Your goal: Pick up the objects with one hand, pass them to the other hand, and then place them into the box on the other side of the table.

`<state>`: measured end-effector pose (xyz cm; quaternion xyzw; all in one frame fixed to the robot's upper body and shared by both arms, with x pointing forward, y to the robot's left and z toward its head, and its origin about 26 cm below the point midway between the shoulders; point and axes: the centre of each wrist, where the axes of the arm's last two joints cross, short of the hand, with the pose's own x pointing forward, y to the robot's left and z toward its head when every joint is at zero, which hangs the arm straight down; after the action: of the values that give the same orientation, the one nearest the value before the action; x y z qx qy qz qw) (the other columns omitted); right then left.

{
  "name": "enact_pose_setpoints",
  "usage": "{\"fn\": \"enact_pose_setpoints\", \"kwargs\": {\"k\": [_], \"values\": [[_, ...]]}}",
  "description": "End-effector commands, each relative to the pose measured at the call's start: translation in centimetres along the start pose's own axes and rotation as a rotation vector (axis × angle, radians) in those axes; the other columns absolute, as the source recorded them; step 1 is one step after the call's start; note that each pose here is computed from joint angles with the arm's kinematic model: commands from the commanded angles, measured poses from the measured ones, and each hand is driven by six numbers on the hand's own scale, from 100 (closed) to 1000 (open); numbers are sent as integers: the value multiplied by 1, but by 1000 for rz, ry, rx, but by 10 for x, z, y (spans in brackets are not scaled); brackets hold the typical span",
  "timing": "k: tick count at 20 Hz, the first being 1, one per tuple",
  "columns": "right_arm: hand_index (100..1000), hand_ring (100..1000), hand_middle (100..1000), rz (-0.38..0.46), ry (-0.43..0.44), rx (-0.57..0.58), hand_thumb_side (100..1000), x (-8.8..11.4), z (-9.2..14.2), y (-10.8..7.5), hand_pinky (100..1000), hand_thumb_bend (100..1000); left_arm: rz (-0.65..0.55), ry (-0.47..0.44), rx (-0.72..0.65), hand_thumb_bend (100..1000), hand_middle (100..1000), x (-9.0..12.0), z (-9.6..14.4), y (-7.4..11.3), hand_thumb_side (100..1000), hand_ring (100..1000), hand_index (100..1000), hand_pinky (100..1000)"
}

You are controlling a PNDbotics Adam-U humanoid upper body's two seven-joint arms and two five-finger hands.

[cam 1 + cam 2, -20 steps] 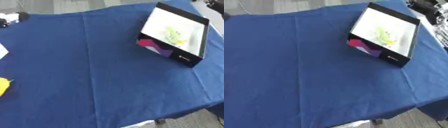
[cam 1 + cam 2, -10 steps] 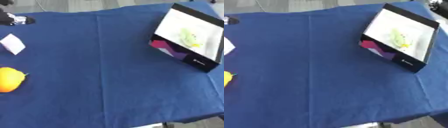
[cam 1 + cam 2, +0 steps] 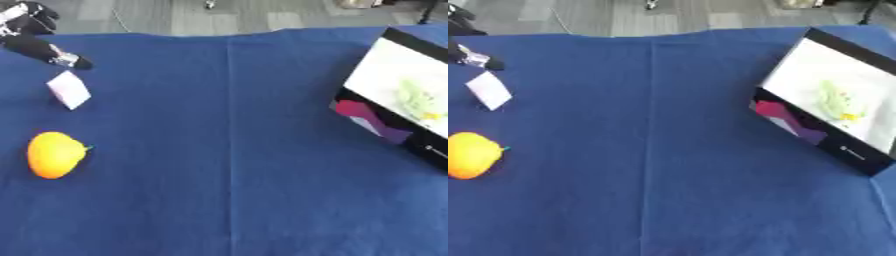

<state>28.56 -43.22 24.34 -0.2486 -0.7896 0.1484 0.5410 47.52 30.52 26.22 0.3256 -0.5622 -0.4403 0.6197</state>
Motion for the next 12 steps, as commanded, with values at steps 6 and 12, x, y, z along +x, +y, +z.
{"fn": "enact_pose_setpoints", "kwargs": {"k": [6,12], "values": [[1000,1000,1000,51,-36,-17,538,13,-4,-8,1000,100,-8,171,27,960,776,-28,3,29,314,894,887,884],[1000,999,1000,54,-41,-16,539,14,-4,-5,1000,100,3,270,-10,970,786,-41,0,29,323,912,882,910]]}}
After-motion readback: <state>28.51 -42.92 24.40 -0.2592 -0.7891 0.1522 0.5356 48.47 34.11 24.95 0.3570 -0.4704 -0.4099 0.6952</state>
